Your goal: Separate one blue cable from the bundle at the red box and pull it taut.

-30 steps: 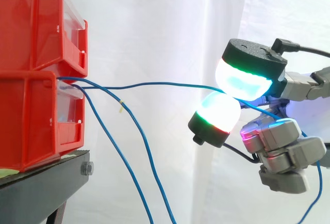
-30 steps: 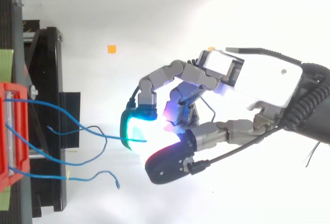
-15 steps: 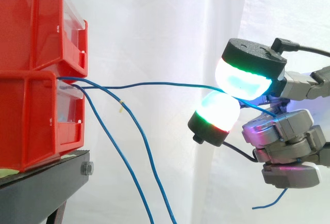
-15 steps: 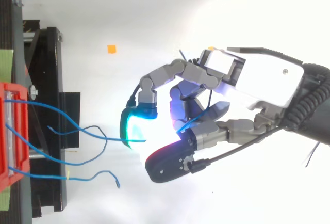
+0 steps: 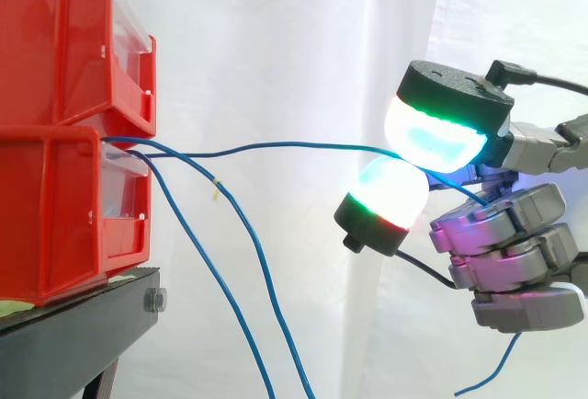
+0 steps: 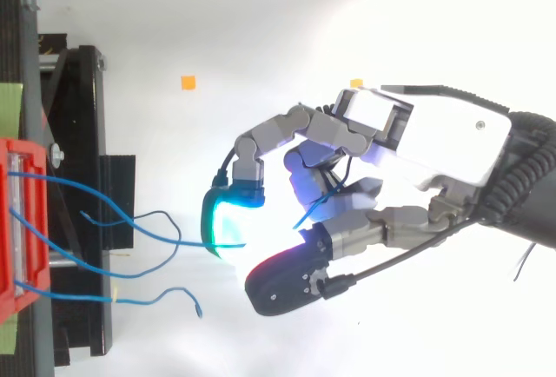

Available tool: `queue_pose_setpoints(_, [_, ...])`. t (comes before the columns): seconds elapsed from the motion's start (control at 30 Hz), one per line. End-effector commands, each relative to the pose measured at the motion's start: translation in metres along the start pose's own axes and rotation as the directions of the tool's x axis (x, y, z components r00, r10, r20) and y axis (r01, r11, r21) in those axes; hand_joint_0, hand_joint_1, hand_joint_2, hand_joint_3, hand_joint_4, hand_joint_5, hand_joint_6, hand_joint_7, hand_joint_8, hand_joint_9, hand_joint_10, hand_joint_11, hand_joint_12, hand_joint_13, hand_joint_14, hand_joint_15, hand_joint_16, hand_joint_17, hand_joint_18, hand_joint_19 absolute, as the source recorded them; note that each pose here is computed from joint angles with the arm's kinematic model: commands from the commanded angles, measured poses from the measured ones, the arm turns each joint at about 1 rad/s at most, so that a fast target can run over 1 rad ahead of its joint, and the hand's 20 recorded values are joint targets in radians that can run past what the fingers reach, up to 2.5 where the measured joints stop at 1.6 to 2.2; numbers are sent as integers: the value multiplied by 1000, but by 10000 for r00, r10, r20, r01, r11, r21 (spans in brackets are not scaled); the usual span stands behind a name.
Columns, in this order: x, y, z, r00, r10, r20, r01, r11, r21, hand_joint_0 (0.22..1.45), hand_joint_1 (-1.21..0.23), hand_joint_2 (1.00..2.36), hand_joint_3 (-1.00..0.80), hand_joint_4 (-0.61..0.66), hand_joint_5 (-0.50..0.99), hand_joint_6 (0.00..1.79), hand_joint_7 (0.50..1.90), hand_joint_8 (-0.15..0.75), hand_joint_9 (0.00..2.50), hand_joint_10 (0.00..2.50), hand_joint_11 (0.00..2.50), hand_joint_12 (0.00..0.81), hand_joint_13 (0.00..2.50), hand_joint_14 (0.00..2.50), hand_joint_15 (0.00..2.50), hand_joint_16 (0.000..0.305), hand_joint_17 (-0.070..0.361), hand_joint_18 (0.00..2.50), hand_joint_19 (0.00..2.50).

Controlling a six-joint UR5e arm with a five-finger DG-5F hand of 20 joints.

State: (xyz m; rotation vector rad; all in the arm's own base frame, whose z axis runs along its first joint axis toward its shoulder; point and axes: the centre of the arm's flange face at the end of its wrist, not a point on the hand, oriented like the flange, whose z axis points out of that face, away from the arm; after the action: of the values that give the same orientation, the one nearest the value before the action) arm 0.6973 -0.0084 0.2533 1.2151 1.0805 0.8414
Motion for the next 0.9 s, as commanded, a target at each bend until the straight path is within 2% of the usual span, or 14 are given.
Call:
queue_pose_setpoints(0.0, [1, 0, -1, 10000, -27, -17, 27, 10000, 16, 821, -784, 1000, -500, -49, -221, 899, 1007, 314, 732, 1872, 1336, 339, 874, 1913, 1504, 31, 71, 1320, 1516])
queue_pose_setpoints(0.13, [1, -1, -2, 10000, -84, -50, 85, 9999, 102, 822, -783, 1000, -500, -52, -220, 899, 1000, 307, 706, 2057, 1354, 339, 844, 2053, 1507, 31, 71, 1326, 1530])
queue_pose_setpoints(0.23, [0, -3, -3, 9996, -252, -106, 255, 9993, 289, 822, -784, 1000, -500, -51, -220, 900, 997, 312, 687, 2188, 1384, 345, 820, 2162, 1532, 30, 68, 1332, 1575])
queue_pose_setpoints(0.3, [0, -4, -4, 9994, -323, -107, 327, 9988, 354, 822, -782, 1000, -500, -55, -220, 900, 991, 313, 668, 2316, 1404, 348, 779, 2370, 1485, 30, 68, 1360, 1618])
queue_pose_setpoints(0.4, [0, -4, -4, 9993, -347, -110, 351, 9987, 367, 823, -782, 1000, -500, -51, -220, 900, 994, 316, 658, 2416, 1419, 345, 746, 2500, 1475, 31, 69, 1381, 1673])
queue_pose_setpoints(0.87, [0, -4, -5, 9993, -339, -128, 344, 9987, 377, 825, -779, 1000, -500, -48, -222, 901, 988, 316, 649, 2431, 1420, 353, 732, 2500, 1440, 31, 71, 1456, 1702])
